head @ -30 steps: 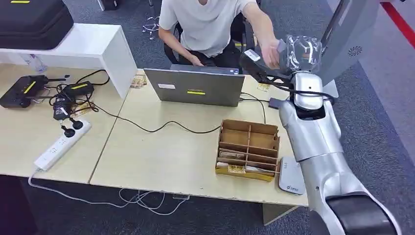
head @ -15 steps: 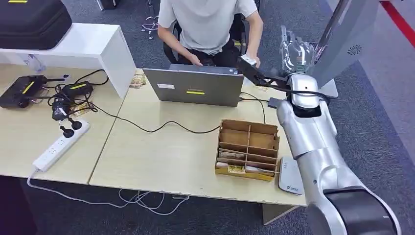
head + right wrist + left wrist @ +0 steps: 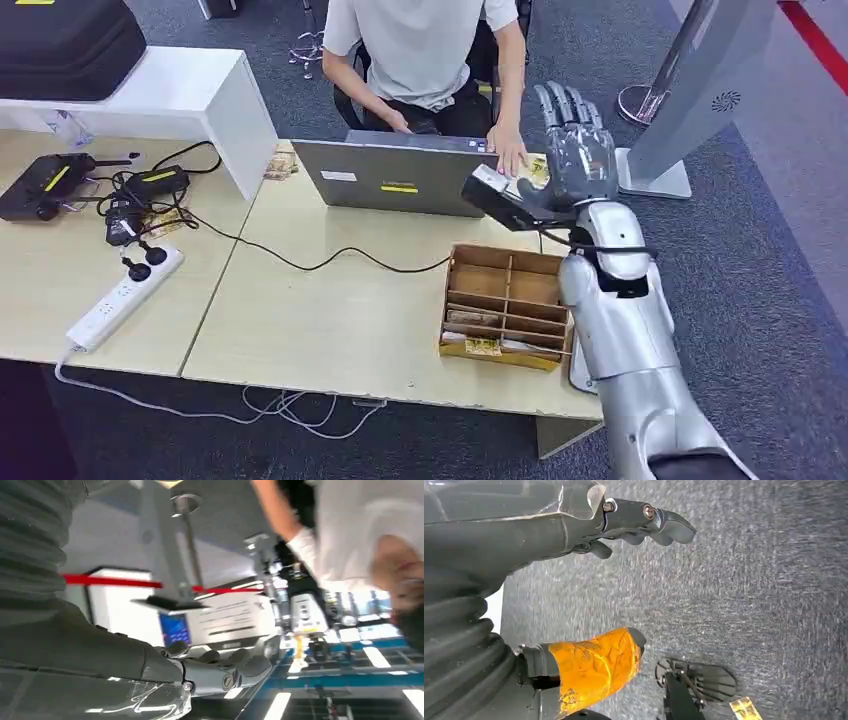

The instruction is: Pass the card to the sensor for recognition and then transmit it.

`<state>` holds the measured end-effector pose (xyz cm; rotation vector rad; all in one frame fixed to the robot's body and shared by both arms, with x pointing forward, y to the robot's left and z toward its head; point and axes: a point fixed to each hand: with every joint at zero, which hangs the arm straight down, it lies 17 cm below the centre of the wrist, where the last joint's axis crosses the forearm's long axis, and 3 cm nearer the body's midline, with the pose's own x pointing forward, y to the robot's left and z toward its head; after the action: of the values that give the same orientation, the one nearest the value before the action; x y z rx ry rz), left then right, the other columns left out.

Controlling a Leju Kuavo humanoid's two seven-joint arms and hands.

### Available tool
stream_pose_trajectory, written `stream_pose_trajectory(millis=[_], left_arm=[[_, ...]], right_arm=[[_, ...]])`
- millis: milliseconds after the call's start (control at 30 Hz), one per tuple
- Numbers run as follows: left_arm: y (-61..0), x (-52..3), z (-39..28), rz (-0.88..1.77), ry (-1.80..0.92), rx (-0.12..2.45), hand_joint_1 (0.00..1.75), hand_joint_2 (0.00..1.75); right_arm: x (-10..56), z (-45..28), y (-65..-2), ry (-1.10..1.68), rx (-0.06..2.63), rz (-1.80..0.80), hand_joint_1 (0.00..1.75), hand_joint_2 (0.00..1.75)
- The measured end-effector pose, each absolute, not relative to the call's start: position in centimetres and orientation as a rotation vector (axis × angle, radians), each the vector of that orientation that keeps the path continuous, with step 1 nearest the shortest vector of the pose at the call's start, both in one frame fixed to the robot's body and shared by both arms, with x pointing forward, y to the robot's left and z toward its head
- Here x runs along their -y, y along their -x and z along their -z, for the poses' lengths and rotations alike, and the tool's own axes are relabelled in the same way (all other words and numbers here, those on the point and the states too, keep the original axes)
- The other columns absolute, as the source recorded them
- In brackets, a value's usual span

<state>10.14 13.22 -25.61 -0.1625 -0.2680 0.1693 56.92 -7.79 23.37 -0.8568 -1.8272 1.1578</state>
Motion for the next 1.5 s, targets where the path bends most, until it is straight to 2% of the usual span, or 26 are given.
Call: stream_pose_trajectory(millis=[233,467,1100,1500], left_arm=[[-10.1,-13.7,25.7,-0.257,0.163,0.261,0.0,1.75],[-10.1,-14.5,25.9,-0.279,0.151,0.262,0.0,1.75],[-10.3,-15.0,25.9,-0.28,0.138,0.274,0.0,1.75],[-10.5,-15.0,25.9,-0.284,0.136,0.281,0.0,1.75]], right_arm=[[7.4,-22.5,-49.4,0.77,1.981,-1.104,0.0,1.75],[7.6,-20.5,-45.4,0.736,1.999,-1.134,0.0,1.75],[8.4,-17.2,-43.7,0.705,1.942,-1.164,0.0,1.75],[5.4,-13.7,-41.5,0.596,1.914,-1.258,0.0,1.75]])
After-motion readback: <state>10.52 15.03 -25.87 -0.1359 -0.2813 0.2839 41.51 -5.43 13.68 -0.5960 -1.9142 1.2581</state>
